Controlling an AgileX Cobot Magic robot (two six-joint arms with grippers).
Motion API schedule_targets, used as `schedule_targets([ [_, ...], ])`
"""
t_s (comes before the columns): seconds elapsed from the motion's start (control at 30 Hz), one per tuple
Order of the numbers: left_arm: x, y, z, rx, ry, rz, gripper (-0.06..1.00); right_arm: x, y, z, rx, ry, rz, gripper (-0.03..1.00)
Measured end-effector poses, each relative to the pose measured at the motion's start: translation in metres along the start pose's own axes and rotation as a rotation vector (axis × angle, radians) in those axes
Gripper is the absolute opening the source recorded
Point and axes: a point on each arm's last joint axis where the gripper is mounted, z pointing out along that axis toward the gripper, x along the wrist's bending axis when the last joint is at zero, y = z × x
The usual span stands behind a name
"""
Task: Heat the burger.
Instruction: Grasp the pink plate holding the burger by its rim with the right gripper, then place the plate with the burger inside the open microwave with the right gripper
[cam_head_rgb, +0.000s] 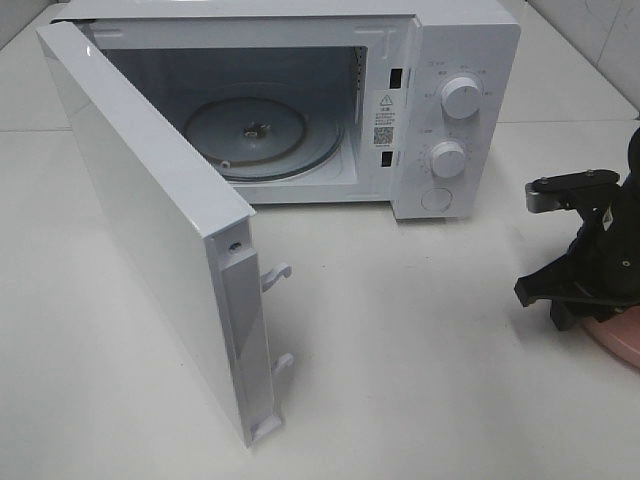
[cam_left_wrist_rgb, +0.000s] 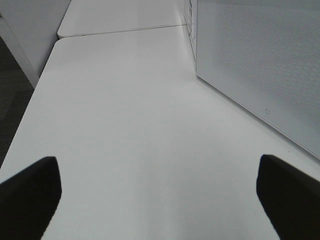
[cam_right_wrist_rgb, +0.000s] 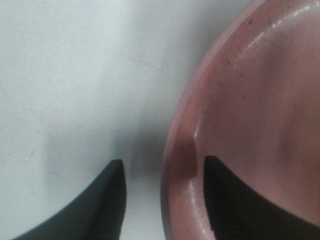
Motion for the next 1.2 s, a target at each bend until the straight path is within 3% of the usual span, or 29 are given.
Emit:
schedule_targets([
  [0.03, 0.000, 0.000, 0.000, 0.000, 0.000, 0.000, 0.99, 0.000, 0.000, 0.000, 0.000, 0.000, 0.000, 0.45],
  [0.1, 0.000, 0.000, 0.000, 0.000, 0.000, 0.000, 0.99, 0.000, -0.001, 0.000, 0.005, -0.004, 0.006, 0.29],
  [0.13, 0.000, 0.000, 0.000, 0.000, 0.000, 0.000, 0.99, 0.000, -0.001, 0.000, 0.005, -0.004, 0.006, 0.29],
  [0.17, 0.000, 0.000, 0.000, 0.000, 0.000, 0.000, 0.99, 0.000, 0.000, 0.000, 0.005, -0.005, 0.004, 0.19],
  [0.2, 0.000, 0.000, 0.000, 0.000, 0.000, 0.000, 0.99, 0.000, 0.000, 0.000, 0.005, -0.005, 0.004, 0.19],
  [0.27, 0.000, 0.000, 0.000, 0.000, 0.000, 0.000, 0.99, -0.001, 0.000, 0.000, 0.005, -0.010, -0.007, 0.07],
  [0.33, 0.000, 0.000, 0.000, 0.000, 0.000, 0.000, 0.99, -0.001, 0.000, 0.000, 0.004, -0.015, -0.019, 0.03],
  [0.73, 0.000, 0.000, 0.000, 0.000, 0.000, 0.000, 0.99, -0.003, -0.001, 0.000, 0.011, -0.031, -0.013, 0.02],
  [1.2, 0.000, 0.000, 0.000, 0.000, 0.000, 0.000, 0.99, 0.013, -0.004, -0.004, 0.048, -0.136, -0.018, 0.01],
])
